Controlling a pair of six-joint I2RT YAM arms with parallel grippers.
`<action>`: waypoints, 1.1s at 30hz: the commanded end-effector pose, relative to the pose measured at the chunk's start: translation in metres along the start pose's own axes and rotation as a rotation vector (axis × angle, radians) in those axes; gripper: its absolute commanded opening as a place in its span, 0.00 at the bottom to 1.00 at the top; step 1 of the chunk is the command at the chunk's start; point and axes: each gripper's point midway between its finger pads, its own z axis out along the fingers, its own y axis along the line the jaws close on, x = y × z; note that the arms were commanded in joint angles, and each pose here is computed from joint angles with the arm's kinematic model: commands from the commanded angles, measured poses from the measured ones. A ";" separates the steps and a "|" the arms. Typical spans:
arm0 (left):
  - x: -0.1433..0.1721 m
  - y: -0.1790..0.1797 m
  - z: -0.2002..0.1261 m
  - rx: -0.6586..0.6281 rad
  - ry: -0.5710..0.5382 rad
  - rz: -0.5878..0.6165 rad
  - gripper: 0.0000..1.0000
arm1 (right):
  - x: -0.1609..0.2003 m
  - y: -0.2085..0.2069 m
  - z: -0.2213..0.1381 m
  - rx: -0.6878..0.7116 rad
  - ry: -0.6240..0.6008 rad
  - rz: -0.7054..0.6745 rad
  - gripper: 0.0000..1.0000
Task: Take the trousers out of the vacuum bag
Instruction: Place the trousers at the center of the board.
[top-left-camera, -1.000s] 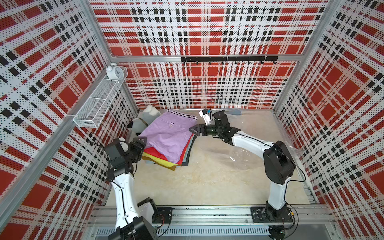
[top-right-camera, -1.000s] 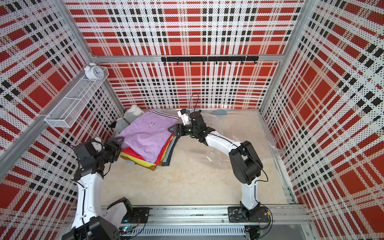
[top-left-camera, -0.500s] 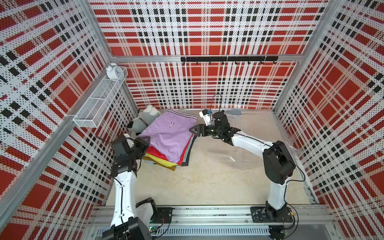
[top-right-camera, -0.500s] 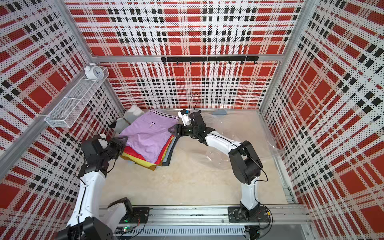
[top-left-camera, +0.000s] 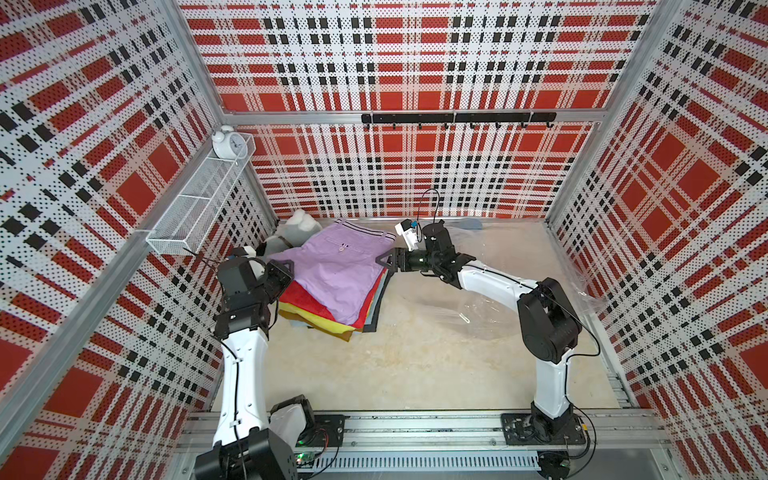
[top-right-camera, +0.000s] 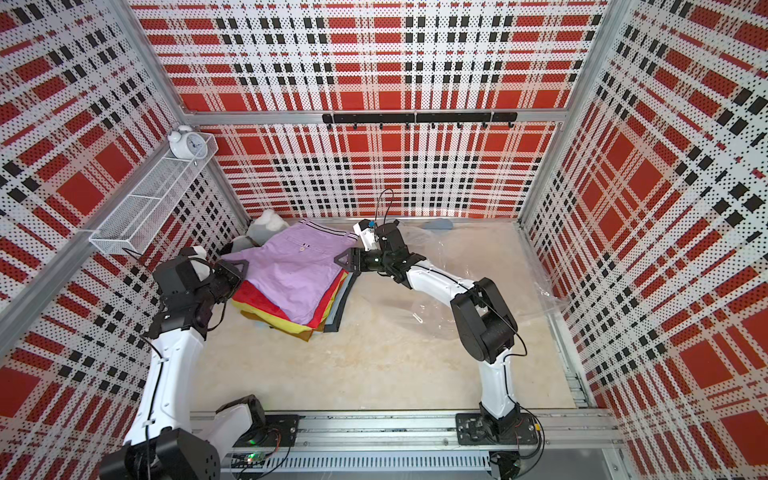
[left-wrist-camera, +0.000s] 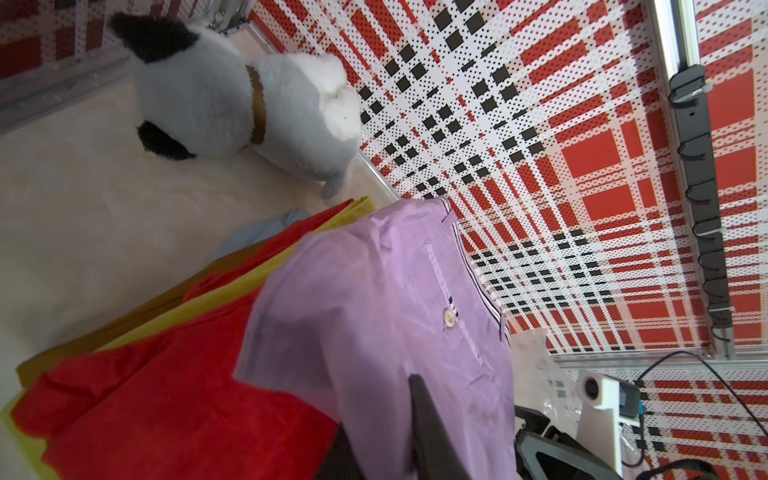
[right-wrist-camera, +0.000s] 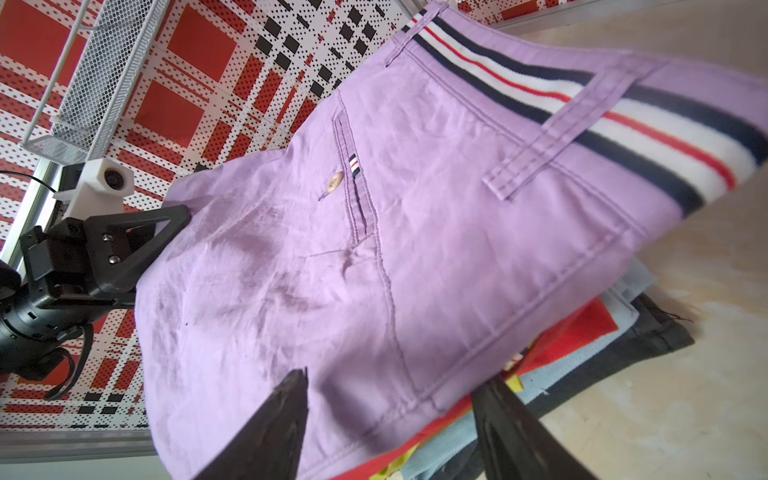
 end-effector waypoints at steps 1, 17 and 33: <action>-0.014 -0.007 -0.004 -0.016 -0.045 0.105 0.18 | 0.000 0.005 0.007 -0.026 0.015 0.012 0.65; -0.021 0.005 -0.003 -0.079 -0.068 0.174 0.17 | 0.002 -0.009 0.027 -0.008 0.056 0.046 0.63; -0.025 0.024 -0.008 -0.114 -0.079 0.176 0.16 | -0.007 -0.003 0.039 -0.064 0.052 0.038 0.56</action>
